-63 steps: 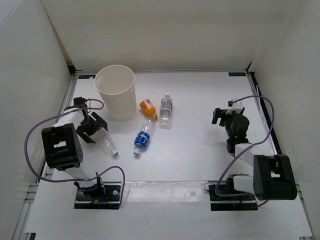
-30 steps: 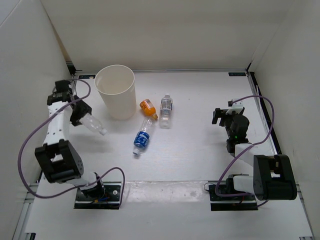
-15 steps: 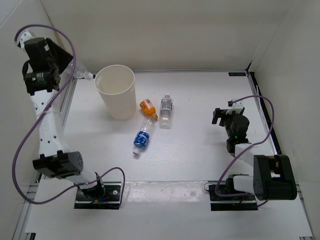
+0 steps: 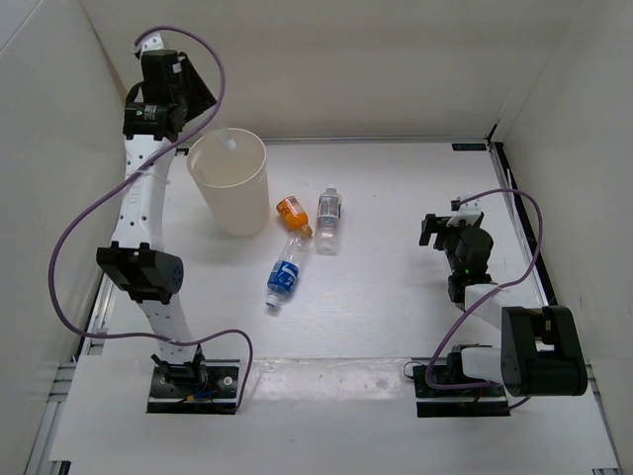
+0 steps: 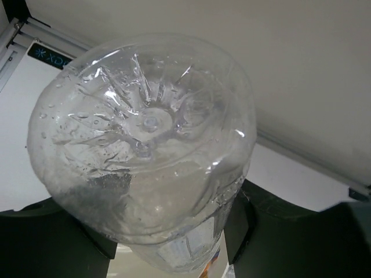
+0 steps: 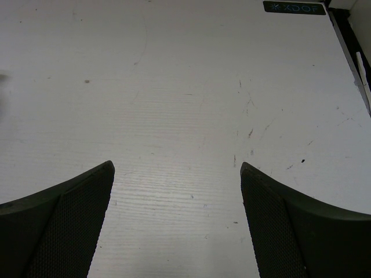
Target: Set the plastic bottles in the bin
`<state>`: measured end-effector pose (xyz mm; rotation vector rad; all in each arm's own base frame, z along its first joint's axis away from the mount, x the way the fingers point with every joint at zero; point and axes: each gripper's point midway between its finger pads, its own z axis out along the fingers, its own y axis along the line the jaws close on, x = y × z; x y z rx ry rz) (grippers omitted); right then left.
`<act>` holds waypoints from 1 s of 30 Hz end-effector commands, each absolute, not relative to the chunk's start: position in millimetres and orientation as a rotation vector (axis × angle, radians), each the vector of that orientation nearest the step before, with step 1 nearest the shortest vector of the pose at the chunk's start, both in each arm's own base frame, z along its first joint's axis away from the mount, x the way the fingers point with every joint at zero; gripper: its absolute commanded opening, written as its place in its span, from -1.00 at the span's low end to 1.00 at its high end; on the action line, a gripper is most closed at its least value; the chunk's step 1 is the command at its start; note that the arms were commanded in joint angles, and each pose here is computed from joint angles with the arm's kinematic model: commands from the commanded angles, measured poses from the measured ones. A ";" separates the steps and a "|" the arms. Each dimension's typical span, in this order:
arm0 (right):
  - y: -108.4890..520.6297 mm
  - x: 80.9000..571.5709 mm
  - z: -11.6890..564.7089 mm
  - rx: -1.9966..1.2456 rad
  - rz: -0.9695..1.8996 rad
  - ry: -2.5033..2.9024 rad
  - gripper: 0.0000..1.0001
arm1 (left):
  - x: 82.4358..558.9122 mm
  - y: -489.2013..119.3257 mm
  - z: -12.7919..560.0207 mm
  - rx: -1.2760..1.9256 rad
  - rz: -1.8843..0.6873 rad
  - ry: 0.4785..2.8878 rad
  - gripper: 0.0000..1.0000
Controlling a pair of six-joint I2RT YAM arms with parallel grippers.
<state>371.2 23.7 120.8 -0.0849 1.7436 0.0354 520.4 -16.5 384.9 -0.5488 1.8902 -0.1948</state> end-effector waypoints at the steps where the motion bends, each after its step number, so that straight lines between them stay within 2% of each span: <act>1: 22.3 379.3 141.4 -0.074 0.024 1.680 0.81 | 504.1 -16.2 388.5 -0.486 -0.088 1.916 0.29; 6: 21.2 379.6 140.2 -0.077 0.023 1.685 0.81 | 493.3 -19.1 355.3 -0.467 -0.032 2.001 0.38; 8: 21.6 380.0 140.7 -0.076 0.025 1.683 0.81 | 489.0 -18.4 348.1 -0.470 -0.024 2.025 0.53; 10: 22.6 379.6 140.1 -0.081 0.030 1.685 0.81 | 484.7 -16.3 338.5 -0.488 -0.009 2.053 0.60; 15: 21.3 380.0 141.3 -0.076 0.025 1.682 0.81 | 477.1 -10.5 338.3 -0.493 0.027 2.066 1.00; 21: 22.3 379.8 140.9 -0.076 0.023 1.683 0.81 | 461.6 15.2 390.2 -0.531 0.036 1.924 1.00; 25: 23.1 379.3 140.3 -0.077 0.022 1.683 0.81 | 442.4 59.7 417.4 -0.629 0.052 1.782 1.00; 26: 21.9 379.2 139.5 -0.076 0.018 1.685 0.81 | 438.6 71.8 403.6 -0.673 0.066 1.789 1.00; 28: 22.2 379.1 140.0 -0.075 0.019 1.683 0.81 | 415.0 91.0 412.0 -0.735 0.063 1.701 1.00; 29: 22.0 379.7 141.4 -0.075 0.017 1.679 0.81 | 401.8 101.6 378.1 -0.808 0.061 1.740 1.00; 30: 22.0 379.5 141.1 -0.073 0.017 1.679 0.81 | 398.5 103.4 370.5 -0.817 0.036 1.743 1.00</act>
